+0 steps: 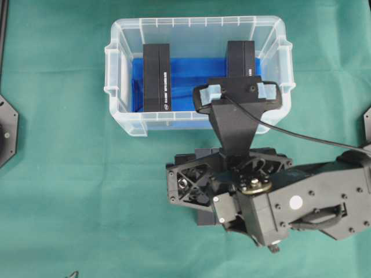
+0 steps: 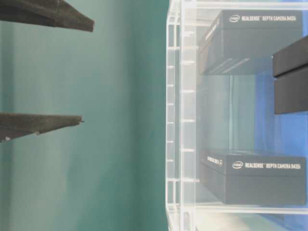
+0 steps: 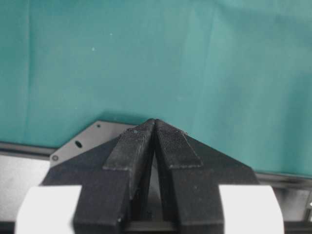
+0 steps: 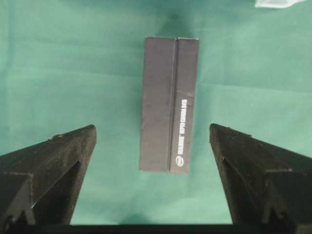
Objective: Take the box out of the case with the right arm.
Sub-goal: 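Carry the box toward the front and lower it onto the tablecloth, then open the right gripper, release the box, and retract to the right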
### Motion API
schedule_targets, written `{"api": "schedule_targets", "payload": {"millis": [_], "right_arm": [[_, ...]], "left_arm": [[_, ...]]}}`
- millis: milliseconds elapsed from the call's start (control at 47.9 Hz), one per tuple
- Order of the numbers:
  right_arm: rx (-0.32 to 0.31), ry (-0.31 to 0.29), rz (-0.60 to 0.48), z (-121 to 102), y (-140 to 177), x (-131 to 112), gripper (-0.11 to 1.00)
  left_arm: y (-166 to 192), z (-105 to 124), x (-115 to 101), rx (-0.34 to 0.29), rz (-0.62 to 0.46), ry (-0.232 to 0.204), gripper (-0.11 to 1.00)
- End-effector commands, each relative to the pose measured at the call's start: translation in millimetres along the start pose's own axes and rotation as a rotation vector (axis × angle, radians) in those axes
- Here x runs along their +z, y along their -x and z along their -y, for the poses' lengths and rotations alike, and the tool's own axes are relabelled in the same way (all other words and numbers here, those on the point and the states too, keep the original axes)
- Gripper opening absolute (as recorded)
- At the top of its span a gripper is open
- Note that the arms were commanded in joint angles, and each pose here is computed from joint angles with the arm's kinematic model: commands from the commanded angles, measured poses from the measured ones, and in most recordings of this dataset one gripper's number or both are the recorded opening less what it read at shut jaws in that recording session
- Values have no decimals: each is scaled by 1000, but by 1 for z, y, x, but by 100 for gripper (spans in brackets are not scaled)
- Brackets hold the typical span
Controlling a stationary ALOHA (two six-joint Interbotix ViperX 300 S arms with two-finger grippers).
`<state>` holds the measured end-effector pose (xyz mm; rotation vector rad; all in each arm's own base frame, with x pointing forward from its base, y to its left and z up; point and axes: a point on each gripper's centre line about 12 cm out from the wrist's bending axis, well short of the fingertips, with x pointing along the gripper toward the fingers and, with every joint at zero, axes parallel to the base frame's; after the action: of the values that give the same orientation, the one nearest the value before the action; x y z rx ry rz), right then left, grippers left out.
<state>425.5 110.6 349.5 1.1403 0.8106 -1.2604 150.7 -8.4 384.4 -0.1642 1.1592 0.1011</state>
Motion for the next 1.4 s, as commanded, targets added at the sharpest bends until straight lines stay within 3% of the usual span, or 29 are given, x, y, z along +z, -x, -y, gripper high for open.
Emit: {"api": "schedule_targets", "payload": {"millis": [0,146,397,814,1128,1378], "right_arm": [[41,-20,-14,2,19,10,93],[28,-15,-10,4,19,10,93],[-117,10,23,33,23,11,93],[-83,38,-2,90,15,27,93],[-86,28,-27,160,15,46,93],[-77,35,-18,183,13,58,93]], "left_arm": [[4,1,3,-2,17,-3,0],[4,1,3,-3,18,-4,0],[4,1,3,-2,17,-3,0],[3,1,3,-1,11,-4,0],[4,1,2,-2,14,-9,0],[2,0,1,0,9,-10,0]]}}
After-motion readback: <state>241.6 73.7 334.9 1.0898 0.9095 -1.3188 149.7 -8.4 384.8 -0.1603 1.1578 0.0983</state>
